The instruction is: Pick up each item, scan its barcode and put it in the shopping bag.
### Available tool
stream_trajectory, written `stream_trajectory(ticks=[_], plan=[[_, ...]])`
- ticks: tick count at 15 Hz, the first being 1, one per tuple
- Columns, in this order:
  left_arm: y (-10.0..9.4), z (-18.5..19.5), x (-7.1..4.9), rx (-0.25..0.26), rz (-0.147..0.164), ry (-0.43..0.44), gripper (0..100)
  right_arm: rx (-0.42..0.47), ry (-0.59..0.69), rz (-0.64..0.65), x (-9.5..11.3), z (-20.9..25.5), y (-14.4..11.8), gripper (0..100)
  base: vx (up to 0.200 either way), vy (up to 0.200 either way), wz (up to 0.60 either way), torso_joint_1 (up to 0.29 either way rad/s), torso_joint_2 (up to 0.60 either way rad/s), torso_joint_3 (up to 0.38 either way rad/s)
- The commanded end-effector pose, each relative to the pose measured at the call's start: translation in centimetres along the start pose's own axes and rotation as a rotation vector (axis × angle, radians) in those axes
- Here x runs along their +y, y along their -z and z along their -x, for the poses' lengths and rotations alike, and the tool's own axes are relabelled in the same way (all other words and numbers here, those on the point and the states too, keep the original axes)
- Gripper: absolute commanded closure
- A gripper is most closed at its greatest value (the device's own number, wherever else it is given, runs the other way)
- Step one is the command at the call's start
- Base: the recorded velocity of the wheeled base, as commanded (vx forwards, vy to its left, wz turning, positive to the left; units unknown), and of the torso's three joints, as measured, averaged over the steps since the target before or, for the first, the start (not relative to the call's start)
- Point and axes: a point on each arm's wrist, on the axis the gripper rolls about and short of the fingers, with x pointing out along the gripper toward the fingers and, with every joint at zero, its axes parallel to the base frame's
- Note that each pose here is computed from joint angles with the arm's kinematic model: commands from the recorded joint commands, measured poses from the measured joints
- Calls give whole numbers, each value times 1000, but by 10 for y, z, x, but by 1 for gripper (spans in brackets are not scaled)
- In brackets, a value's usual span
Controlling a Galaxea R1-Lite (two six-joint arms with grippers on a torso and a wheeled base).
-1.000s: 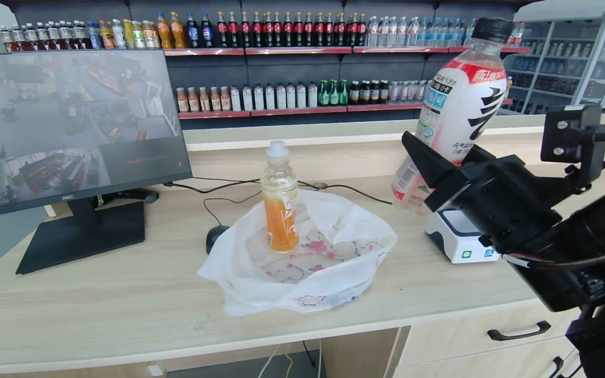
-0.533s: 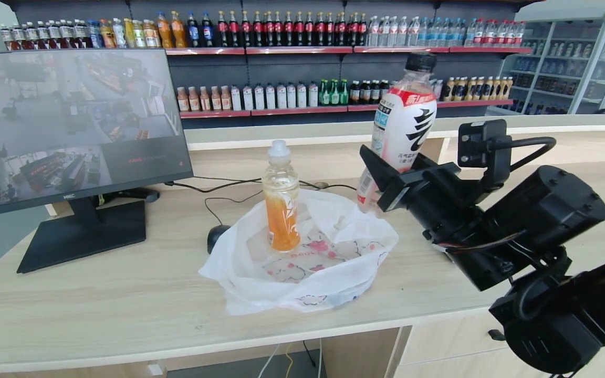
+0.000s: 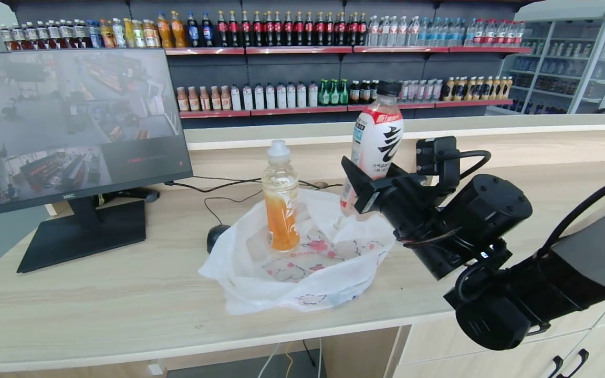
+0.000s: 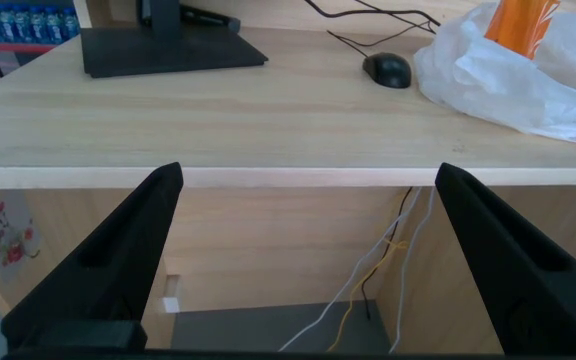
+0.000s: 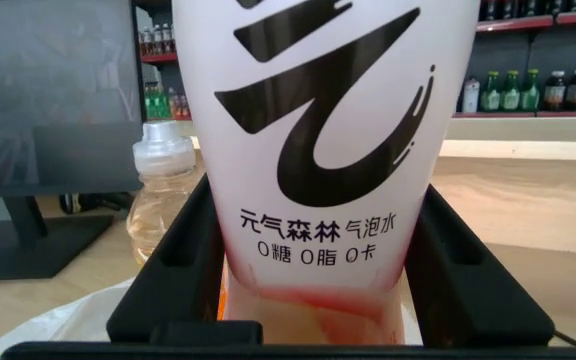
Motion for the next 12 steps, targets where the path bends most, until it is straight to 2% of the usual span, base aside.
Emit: stream_trajectory(ticks=[1,6,8,12], plan=[[0,0,0,0,0,0,0,39,-4,0,2,-4,21,100,0,0,0,0,0,0],[0,0,0,0,0,0,0,76,-9,-7,4,-7,41,100,0,0,0,0,0,0],[0,0,0,0,0,0,0,113,-12,-16,5,-6,56,100,0,0,0,0,0,0],[0,0,0,0,0,0,0,123,-23,-23,11,-12,72,100,0,0,0,0,0,0]])
